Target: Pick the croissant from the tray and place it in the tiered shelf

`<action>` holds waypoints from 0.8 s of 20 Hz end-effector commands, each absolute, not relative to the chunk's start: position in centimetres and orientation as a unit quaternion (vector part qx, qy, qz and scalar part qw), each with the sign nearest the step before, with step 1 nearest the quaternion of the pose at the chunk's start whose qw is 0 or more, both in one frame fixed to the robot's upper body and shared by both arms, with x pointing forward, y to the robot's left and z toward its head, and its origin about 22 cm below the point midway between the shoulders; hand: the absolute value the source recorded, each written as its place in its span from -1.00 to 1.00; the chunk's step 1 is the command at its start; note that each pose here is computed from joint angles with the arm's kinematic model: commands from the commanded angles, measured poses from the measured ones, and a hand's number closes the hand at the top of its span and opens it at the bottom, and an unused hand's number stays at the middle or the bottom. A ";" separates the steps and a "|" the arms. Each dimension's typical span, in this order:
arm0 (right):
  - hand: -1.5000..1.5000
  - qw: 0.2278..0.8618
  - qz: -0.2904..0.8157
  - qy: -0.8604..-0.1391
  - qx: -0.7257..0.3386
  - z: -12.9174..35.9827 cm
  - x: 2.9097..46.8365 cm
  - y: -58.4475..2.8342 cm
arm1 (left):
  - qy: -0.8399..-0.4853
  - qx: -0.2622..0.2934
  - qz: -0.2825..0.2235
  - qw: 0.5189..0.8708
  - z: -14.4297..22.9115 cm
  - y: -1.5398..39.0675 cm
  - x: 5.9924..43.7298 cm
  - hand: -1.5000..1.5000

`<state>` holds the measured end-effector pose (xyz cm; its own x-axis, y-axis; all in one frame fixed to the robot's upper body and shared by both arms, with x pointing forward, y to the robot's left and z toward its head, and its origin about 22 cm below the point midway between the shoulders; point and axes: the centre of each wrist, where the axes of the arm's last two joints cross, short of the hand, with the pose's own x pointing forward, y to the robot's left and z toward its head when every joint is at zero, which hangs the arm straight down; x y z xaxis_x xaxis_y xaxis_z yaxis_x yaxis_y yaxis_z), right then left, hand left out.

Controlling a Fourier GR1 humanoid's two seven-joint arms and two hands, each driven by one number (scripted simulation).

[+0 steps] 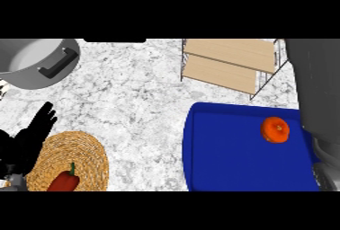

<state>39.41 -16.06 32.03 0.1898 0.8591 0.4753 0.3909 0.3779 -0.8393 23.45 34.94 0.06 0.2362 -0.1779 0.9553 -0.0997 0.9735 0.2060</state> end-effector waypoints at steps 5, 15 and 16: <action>-1.00 0.607 0.139 -0.570 -0.537 28.2 42.5 -19.0 | -0.616 0.112 -0.029 0.779 0.2 35.7 22.8 0.00; -1.00 0.592 0.171 -0.598 -0.513 28.1 43.7 -20.2 | -0.613 0.117 -0.012 0.781 -0.2 35.7 22.7 0.00; -1.00 0.583 0.159 -0.613 -0.508 28.0 43.1 -19.6 | -0.617 0.110 -0.022 0.779 1.0 33.0 23.8 0.00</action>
